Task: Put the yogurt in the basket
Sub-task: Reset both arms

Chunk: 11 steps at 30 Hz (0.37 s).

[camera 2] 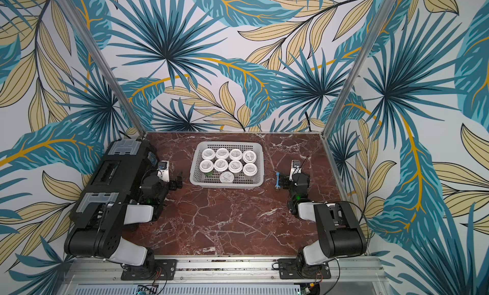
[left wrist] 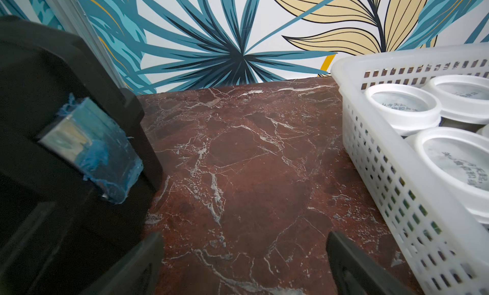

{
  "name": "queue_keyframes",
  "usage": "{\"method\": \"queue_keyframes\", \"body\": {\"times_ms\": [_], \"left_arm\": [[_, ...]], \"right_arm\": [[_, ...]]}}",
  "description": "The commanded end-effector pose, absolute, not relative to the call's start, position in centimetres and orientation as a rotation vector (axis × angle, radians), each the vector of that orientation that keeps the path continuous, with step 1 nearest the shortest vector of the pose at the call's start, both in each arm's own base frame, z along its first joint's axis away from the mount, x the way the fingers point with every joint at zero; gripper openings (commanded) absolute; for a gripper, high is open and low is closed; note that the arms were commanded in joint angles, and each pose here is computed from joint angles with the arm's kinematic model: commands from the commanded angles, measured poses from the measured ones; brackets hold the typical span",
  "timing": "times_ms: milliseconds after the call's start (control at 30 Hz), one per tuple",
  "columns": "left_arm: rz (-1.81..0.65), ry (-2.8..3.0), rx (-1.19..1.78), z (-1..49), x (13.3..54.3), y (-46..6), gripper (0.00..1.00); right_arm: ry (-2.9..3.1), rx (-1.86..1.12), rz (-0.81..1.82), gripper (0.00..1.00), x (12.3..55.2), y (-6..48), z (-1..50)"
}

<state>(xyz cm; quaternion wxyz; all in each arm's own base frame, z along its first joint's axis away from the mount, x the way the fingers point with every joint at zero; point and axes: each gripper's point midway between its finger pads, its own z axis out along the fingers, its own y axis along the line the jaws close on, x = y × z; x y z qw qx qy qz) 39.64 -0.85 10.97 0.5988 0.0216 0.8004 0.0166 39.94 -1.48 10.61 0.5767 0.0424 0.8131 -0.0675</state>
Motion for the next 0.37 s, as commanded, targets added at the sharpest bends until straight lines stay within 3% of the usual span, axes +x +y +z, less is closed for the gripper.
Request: {"method": "queue_keyframes", "body": {"times_ms": [0, 333], "left_arm": [[0.033, 1.848, 0.041, 11.45, 40.14, -0.67, 1.0], [0.022, 1.867, 0.082, 11.3, 40.48, -1.32, 1.0]], "right_arm": [[1.88, 0.109, -0.134, 0.99, 39.92, -1.32, 10.99], [1.883, 0.109, -0.136, 1.0, 39.94, -1.34, 10.92]]}}
